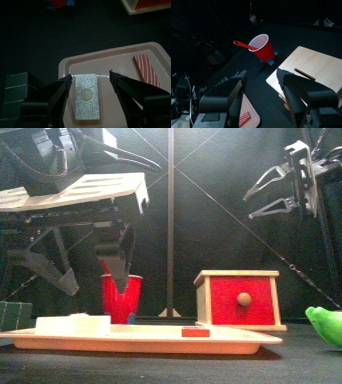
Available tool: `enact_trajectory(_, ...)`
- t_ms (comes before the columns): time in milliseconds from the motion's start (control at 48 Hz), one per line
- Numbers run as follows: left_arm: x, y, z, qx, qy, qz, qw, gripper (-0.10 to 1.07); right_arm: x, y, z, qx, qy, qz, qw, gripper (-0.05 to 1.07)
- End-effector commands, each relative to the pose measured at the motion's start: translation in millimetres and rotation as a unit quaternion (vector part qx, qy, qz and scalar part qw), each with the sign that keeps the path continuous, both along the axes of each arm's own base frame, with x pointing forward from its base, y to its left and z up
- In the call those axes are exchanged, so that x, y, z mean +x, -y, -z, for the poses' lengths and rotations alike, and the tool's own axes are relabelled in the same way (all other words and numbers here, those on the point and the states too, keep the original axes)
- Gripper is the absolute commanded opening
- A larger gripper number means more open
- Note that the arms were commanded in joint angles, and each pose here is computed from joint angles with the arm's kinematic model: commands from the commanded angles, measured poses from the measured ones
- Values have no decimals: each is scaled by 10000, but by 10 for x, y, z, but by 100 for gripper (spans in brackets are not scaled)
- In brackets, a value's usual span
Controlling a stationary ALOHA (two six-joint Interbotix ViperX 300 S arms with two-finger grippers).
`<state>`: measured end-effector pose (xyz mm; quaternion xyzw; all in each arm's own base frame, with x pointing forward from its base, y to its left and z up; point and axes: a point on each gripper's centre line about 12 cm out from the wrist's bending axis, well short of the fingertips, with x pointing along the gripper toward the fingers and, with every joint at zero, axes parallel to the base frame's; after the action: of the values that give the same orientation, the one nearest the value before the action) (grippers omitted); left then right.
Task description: Grab drawer handle
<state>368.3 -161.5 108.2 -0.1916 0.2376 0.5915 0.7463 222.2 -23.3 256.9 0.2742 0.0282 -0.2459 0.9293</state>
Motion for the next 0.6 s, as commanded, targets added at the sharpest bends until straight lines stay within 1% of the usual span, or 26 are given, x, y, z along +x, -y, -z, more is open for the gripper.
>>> enact_trajectory(0,25,-1,-172,-107,180,-2,9998,94,13,-4,-33,4,46,5,10000,85)
enact_trajectory(167,-15,-71,-275,-66,226,71,9997,94,10,-2,-36,4,50,13,10000,85)
enact_trajectory(292,-104,-143,-423,-98,251,184,9995,94,1,17,-20,0,35,60,10000,85)
enact_trajectory(354,-149,-207,-512,-141,262,268,9992,94,0,21,-9,10,17,73,10000,85)
enact_trajectory(500,-161,-341,-644,-242,315,567,9976,94,-16,43,-3,63,28,189,9998,85)
enact_trajectory(583,-127,-411,-710,-283,335,892,9950,94,-27,51,19,84,5,249,9997,85)
